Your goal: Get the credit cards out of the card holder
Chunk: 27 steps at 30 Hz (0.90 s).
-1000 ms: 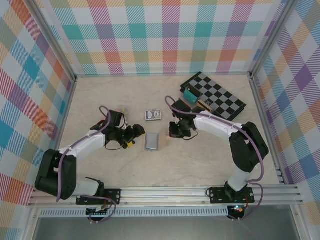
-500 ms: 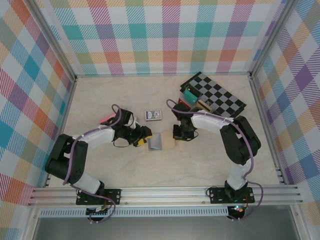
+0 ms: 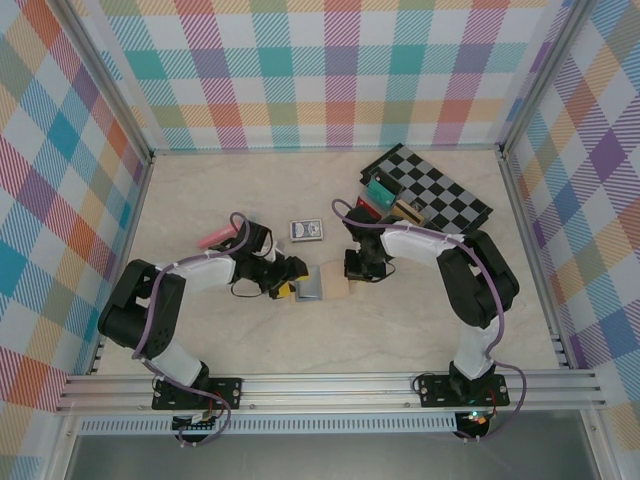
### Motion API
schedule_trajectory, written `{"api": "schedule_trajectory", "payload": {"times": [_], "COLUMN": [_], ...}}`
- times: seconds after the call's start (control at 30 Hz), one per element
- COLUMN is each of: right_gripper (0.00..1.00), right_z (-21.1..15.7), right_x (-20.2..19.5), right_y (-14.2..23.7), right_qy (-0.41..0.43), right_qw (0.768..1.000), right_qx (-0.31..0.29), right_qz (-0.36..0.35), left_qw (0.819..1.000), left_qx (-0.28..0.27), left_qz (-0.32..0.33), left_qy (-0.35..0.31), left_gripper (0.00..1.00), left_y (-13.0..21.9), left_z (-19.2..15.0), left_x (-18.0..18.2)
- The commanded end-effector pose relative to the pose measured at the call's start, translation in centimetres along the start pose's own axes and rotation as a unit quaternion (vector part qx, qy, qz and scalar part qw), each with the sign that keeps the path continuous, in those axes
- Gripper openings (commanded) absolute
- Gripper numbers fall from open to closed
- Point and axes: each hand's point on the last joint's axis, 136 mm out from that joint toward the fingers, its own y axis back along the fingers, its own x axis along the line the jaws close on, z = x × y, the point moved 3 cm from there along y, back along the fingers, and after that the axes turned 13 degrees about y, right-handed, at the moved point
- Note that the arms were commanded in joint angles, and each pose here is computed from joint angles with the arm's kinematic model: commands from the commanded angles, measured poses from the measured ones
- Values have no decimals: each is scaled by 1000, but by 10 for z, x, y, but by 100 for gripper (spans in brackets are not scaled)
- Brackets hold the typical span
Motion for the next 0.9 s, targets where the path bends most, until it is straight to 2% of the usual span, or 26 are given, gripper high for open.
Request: {"api": "schedule_trajectory", "payload": {"times": [0.0,0.17,0.53,0.87], "right_gripper": [6,6,6,20], "right_z": [-4,-5,-5,-7], "right_x": [-1,2,9,6], "right_y": [-4,-4,-9,1], "right_qy": [-9,-7,-9,-25], "right_qw": [1000,1000,999,998], "right_qx": [8,11,9,-12], "right_qz": [8,20,50,51], "left_qw": [1000,999,993,995], "left_qx": [16,23,35,17], "left_qz": [-4,-19,-72,-62], "left_qy": [-6,-31,-89,-76], "left_gripper": [58,51,48,52], "left_y": [-3,-5,-17,-46], "left_z": [-6,-11,-22,-9], "left_x": [-6,-19,-61,-62]}}
